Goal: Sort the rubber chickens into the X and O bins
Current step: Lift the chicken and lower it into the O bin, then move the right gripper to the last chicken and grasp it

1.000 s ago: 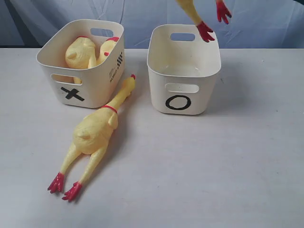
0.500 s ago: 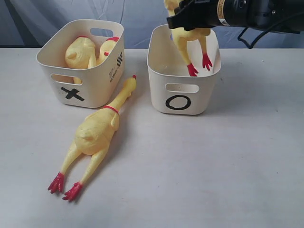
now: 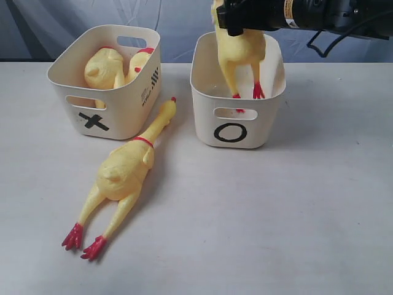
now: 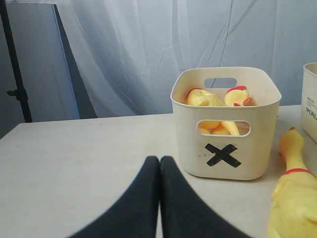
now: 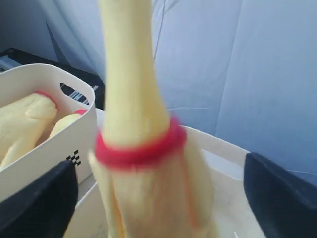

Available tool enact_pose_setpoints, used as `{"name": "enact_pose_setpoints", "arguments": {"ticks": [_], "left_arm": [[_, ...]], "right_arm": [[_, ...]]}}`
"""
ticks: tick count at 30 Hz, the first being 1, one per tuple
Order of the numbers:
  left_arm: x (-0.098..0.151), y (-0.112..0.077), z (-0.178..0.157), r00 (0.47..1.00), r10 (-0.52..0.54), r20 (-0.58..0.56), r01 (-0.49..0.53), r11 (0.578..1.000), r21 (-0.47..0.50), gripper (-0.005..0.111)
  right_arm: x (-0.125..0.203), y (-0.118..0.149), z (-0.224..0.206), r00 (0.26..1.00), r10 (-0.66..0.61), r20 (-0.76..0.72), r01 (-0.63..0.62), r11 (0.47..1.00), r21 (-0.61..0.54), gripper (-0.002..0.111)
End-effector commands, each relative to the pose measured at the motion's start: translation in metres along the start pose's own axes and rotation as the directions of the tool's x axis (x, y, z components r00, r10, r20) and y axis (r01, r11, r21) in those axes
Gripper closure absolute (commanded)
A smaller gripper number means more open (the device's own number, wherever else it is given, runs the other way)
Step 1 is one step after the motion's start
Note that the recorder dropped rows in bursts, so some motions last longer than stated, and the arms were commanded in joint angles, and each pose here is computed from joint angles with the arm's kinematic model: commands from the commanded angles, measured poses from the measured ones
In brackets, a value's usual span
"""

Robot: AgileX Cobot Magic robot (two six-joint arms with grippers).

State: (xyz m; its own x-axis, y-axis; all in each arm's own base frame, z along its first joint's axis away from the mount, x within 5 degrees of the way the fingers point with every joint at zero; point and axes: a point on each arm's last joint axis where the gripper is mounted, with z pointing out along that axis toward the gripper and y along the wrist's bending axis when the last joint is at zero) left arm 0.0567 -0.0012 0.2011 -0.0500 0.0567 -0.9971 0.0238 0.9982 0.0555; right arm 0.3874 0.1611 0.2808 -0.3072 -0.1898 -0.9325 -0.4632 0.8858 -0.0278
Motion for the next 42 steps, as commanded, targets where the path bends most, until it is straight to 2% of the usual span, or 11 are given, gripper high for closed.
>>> {"name": "enact_pose_setpoints", "arguments": {"ticks": [1,8,14,22,29,33,35,36,38,39,42], "left_arm": [[0.000,0.000,0.000,1.000,-0.007,0.004,0.007,1.000,0.001,0.107],[0.000,0.000,0.000,1.000,-0.007,0.004,0.007,1.000,0.001,0.107],[0.000,0.000,0.000,1.000,-0.007,0.004,0.007,1.000,0.001,0.107],[0.000,0.000,0.000,1.000,-0.007,0.004,0.007,1.000,0.001,0.107],[0.000,0.000,0.000,1.000,-0.007,0.004,0.007,1.000,0.001,0.107],[0.000,0.000,0.000,1.000,-0.007,0.004,0.007,1.000,0.001,0.107],[0.000,0.000,0.000,1.000,-0.007,0.004,0.007,1.000,0.001,0.107],[0.000,0.000,0.000,1.000,-0.007,0.004,0.007,1.000,0.001,0.107],[0.000,0.000,0.000,1.000,-0.007,0.004,0.007,1.000,0.001,0.107],[0.000,0.000,0.000,1.000,-0.007,0.004,0.007,1.000,0.001,0.107],[0.000,0.000,0.000,1.000,-0.007,0.004,0.007,1.000,0.001,0.107]], "right_arm": [[-0.005,-0.005,-0.008,1.000,0.028,-0.009,-0.027,0.997,0.076,0.020],[-0.017,0.019,-0.055,0.968,-0.250,0.028,0.248,0.968,0.048,0.031],[0.010,0.089,-0.091,0.893,-0.427,0.140,0.450,0.852,-0.267,0.031],[0.073,0.171,-0.067,0.588,-0.784,0.199,0.769,0.466,-0.438,0.031],[0.141,0.208,-0.035,-0.089,-0.991,0.099,0.947,-0.115,-0.298,0.064],[0.147,0.228,-0.015,-0.213,-0.972,0.100,0.936,-0.232,-0.266,0.069],[0.126,0.244,-0.019,-0.280,-0.952,0.124,0.936,-0.299,-0.184,0.088],[0.113,0.249,-0.021,-0.261,-0.959,0.114,0.948,-0.277,-0.155,0.103],[0.086,0.253,-0.028,0.064,-0.997,0.044,0.971,0.052,-0.232,0.108],[0.069,0.257,-0.035,0.304,-0.953,-0.009,0.910,0.293,-0.292,0.109],[0.036,0.259,-0.058,0.699,-0.635,-0.329,0.501,0.763,-0.408,0.109]]}}
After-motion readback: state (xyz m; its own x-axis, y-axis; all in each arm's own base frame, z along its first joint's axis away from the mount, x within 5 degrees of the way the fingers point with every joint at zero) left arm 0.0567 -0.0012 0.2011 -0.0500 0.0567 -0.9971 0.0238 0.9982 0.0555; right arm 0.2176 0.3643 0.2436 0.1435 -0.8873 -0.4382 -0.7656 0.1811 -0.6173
